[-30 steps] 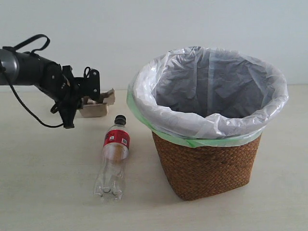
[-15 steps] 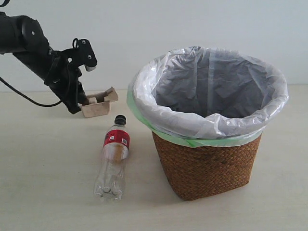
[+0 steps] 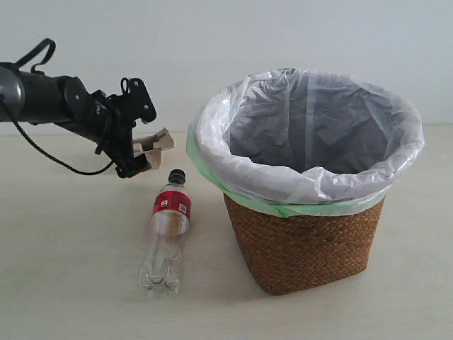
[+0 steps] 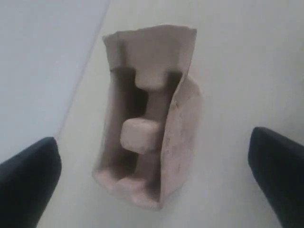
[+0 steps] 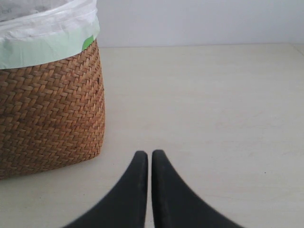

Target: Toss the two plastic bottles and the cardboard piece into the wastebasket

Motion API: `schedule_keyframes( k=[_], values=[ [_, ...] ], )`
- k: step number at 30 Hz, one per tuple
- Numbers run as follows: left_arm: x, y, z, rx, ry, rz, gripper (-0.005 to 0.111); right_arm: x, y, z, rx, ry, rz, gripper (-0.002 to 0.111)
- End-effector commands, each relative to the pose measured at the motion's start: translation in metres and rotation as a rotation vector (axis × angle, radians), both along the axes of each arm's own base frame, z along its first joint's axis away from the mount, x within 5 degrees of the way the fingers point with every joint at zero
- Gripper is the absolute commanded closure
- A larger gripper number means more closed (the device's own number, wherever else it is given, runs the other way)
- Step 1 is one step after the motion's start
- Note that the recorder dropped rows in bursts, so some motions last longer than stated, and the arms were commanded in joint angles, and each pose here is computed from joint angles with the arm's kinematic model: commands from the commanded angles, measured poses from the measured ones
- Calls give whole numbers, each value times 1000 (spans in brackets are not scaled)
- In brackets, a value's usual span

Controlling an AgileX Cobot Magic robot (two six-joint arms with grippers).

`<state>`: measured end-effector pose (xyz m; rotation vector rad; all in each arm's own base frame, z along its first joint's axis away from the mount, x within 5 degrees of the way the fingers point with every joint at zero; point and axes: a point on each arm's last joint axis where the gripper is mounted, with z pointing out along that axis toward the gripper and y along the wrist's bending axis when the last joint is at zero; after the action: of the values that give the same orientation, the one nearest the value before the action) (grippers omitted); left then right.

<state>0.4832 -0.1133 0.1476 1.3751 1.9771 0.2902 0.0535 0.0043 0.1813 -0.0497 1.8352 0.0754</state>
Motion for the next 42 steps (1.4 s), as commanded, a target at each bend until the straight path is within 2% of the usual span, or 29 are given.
schedule_keyframes(
  k=[1, 12, 16, 24, 39, 40, 42],
  values=[
    [8, 1, -19, 67, -27, -39, 0, 0, -1, 1, -10, -14, -6, 108],
    [26, -1, -63, 75, 20, -35, 0, 0, -1, 1, -10, -14, -6, 108],
    [19, 1, -73, 161, 106, -110, 2, 0, -1, 1, -10, -14, -6, 108],
    [23, 1, -75, 160, 52, -110, 3, 0, -1, 1, -10, -14, -6, 108],
    [23, 2, -76, 184, 48, -121, 3, 0, -1, 1, -10, -14, -6, 108],
    [24, 2, -76, 177, 47, -114, 4, 0, -1, 1, -10, -14, -6, 108],
    [24, 2, -76, 176, 47, -112, 14, 0, -1, 1, -10, -14, -6, 108]
  ],
)
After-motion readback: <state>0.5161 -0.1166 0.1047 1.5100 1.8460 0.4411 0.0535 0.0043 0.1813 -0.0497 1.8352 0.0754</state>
